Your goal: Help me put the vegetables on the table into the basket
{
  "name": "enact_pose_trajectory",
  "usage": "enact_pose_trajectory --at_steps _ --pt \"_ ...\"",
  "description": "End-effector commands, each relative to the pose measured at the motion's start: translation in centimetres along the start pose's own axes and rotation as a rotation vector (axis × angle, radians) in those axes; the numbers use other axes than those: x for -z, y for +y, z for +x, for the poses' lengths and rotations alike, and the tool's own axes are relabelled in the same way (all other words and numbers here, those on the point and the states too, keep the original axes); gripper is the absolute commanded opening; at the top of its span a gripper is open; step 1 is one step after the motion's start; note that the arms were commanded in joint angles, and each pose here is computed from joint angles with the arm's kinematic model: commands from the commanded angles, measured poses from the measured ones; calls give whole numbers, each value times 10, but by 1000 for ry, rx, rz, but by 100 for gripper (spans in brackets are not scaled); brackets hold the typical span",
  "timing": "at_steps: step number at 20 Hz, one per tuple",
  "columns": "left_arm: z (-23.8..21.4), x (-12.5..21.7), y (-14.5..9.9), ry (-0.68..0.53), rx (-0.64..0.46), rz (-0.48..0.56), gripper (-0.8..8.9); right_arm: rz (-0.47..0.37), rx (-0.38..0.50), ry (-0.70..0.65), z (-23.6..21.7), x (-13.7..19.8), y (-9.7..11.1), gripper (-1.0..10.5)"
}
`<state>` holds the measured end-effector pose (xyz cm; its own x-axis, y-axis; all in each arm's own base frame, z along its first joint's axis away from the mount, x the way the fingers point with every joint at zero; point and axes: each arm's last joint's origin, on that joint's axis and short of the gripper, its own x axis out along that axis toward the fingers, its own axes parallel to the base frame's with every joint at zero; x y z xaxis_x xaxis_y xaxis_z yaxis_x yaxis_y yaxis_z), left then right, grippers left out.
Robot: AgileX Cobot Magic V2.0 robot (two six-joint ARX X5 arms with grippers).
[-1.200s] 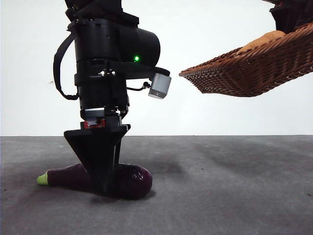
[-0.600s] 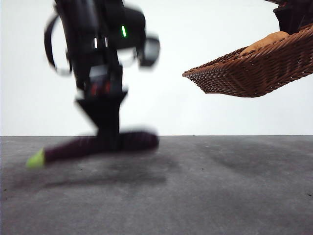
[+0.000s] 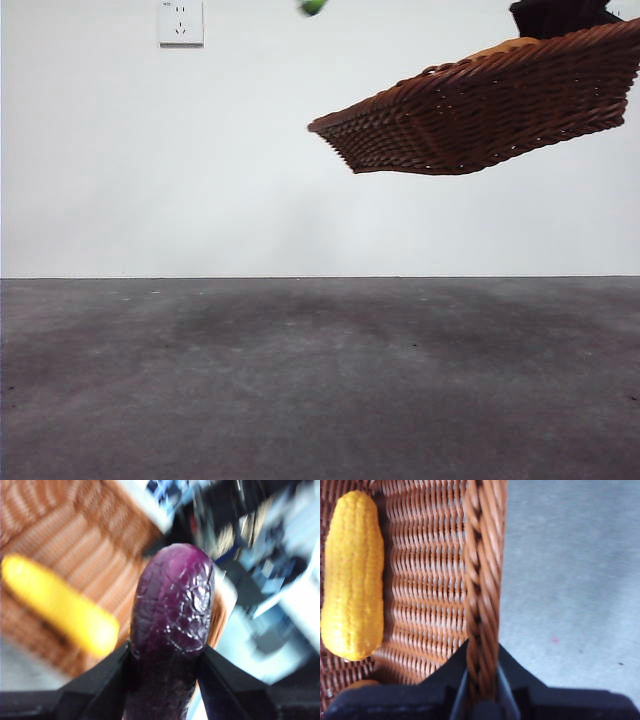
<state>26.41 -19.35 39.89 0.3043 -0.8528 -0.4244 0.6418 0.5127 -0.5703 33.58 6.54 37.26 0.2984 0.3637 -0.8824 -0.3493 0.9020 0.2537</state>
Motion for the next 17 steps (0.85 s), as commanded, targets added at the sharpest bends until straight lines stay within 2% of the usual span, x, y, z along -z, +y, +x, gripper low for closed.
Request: enact_pose_trajectory --at_steps 1,6,9,10,11,12,13,14,17 --pt "12 -4 13 -13 -6 -220 -13 -18 -30 32 5 1 10 -17" --pt "41 -7 45 4 -15 -444 -13 -75 -66 49 11 1 31 -17" --pt "51 -14 49 -56 32 -508 -11 -109 -80 58 15 2 44 -17" --pt "53 -15 48 -66 29 -519 37 -117 -84 60 15 2 47 -17" --pt "53 -14 49 -70 18 -532 178 -125 -86 62 16 2 49 -17" --pt "53 -15 49 -74 15 -532 385 -131 -89 63 17 2 52 -17" --pt "53 -15 48 -76 18 -534 551 -136 -91 63 17 2 53 -17" --pt "53 -15 48 -77 18 -535 579 -136 -92 62 17 2 53 -17" --pt "53 -15 48 -80 20 -532 579 -137 -91 57 17 2 53 -17"
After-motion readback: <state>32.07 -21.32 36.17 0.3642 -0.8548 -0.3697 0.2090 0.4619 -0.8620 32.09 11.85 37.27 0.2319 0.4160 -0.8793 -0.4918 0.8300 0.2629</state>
